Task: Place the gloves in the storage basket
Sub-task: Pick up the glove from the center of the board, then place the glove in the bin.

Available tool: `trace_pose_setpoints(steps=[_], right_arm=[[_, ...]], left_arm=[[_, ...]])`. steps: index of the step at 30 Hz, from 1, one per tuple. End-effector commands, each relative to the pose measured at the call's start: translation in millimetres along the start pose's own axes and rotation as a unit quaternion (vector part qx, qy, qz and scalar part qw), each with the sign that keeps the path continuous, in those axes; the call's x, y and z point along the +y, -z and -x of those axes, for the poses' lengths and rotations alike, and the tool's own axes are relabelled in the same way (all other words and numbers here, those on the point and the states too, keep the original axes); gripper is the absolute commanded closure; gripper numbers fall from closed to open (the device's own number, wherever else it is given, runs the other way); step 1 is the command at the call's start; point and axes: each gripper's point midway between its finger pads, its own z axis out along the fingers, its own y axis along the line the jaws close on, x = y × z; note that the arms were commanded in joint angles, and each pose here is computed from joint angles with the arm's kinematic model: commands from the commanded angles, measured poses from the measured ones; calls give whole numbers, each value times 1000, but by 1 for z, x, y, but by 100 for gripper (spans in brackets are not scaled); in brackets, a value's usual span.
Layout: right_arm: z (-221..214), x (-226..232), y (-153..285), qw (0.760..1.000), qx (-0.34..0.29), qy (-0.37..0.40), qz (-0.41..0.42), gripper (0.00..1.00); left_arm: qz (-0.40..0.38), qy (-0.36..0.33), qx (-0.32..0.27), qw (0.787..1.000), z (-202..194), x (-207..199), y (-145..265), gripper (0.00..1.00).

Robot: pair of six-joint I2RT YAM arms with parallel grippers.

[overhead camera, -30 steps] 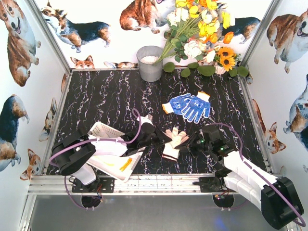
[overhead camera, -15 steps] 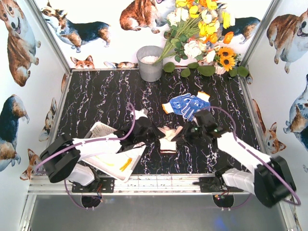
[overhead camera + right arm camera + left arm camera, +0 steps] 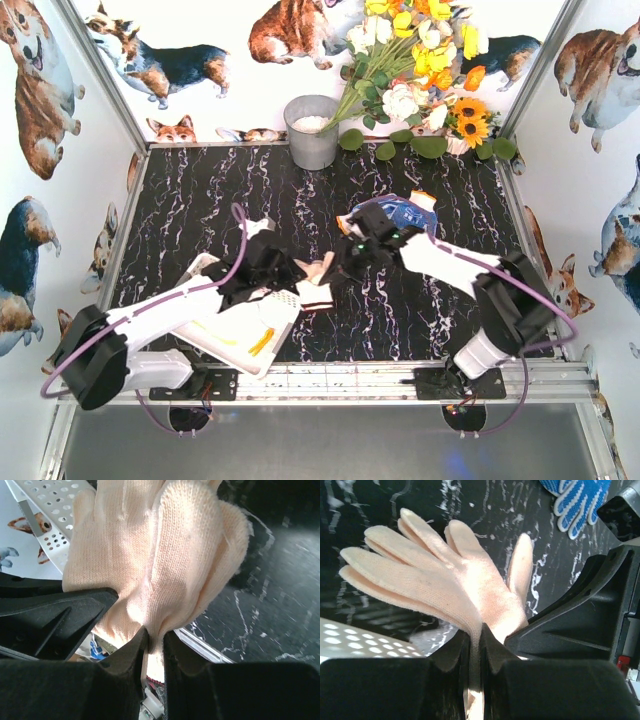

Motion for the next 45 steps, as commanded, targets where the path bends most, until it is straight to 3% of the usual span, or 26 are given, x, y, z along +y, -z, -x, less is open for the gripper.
trace_pose_setpoints(steps=[1,11,25,45], right_arm=[[6,39,-12,998,6,60,32,100],[-14,81,-54,992,50,110,40,100],[-34,119,-79,983,71,161,48,100],[-71,136,-114,969,115,218,32,100]], left_arm=[[33,-21,5,999,10,21,21,100],[92,-43,0,995,37,54,70,100],[145,-24,-9,989,50,88,113,100],[297,46,-38,953,47,158,162,100]])
